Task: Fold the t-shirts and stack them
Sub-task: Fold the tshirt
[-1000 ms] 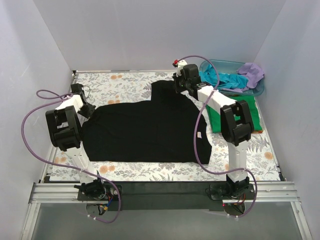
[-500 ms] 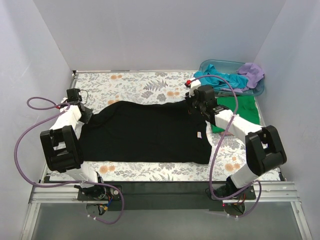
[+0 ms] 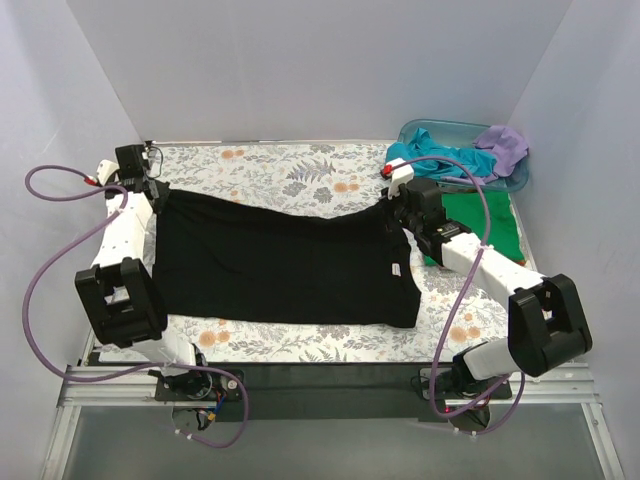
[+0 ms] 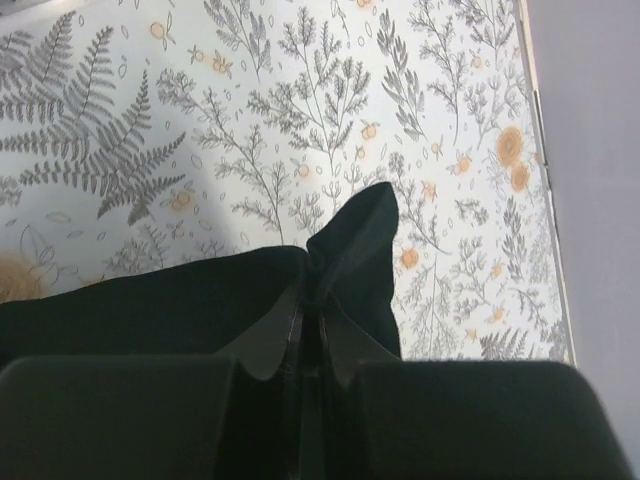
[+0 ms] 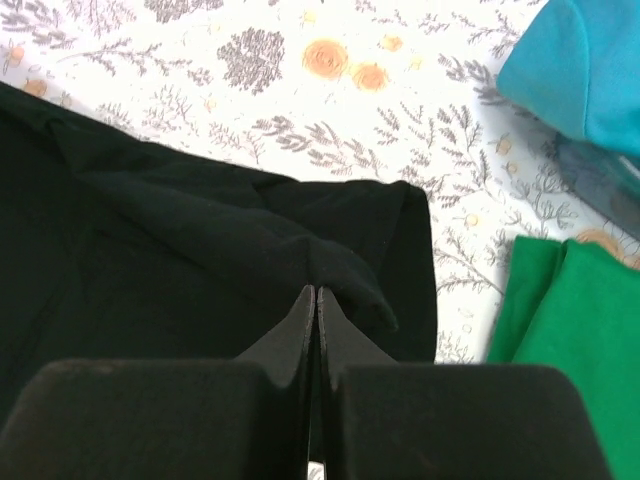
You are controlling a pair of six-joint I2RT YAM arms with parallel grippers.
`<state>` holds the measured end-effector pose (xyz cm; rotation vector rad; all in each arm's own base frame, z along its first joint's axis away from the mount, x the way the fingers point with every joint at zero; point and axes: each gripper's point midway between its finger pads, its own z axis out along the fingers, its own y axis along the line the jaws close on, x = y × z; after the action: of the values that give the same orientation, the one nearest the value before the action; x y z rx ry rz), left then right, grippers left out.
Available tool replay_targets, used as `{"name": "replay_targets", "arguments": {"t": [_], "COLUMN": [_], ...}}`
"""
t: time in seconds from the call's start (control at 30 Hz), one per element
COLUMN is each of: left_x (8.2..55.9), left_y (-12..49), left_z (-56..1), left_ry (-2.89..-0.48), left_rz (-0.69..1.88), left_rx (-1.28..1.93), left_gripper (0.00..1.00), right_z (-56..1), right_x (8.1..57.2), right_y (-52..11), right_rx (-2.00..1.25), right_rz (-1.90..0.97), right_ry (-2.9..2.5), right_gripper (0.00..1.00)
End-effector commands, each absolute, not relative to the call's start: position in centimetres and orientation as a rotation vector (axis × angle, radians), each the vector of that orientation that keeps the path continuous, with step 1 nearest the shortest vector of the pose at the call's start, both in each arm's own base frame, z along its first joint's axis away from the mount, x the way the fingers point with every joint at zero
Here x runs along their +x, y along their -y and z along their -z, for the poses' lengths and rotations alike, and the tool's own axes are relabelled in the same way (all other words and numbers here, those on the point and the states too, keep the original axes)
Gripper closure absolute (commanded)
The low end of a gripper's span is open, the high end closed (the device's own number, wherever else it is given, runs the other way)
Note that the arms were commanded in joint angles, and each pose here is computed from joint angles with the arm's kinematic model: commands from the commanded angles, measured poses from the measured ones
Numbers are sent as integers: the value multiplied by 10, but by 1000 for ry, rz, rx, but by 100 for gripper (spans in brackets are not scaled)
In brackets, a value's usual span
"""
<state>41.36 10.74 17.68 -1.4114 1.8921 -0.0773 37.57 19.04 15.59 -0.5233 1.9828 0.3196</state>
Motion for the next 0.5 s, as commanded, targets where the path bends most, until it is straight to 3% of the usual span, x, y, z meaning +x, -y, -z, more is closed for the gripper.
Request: {"name": "replay_targets", "arguments": {"t": [0.0,0.47], "left_x": [413,338], "left_y": [-126,-108], "left_z": [-174,-111], "left_ry": [-1878,-1933], "left_rz": [-33,-41], "left_rx": [-1442,-1525], "left_gripper": [100,100], "right_z": [-186,-151], "right_x": [396,324], "right_y": [-194,-187], "right_rx": [-512,-561], "right_rz": [-280,-441], "right_ry": [-1892,-1952], "right_gripper": [99,99]}}
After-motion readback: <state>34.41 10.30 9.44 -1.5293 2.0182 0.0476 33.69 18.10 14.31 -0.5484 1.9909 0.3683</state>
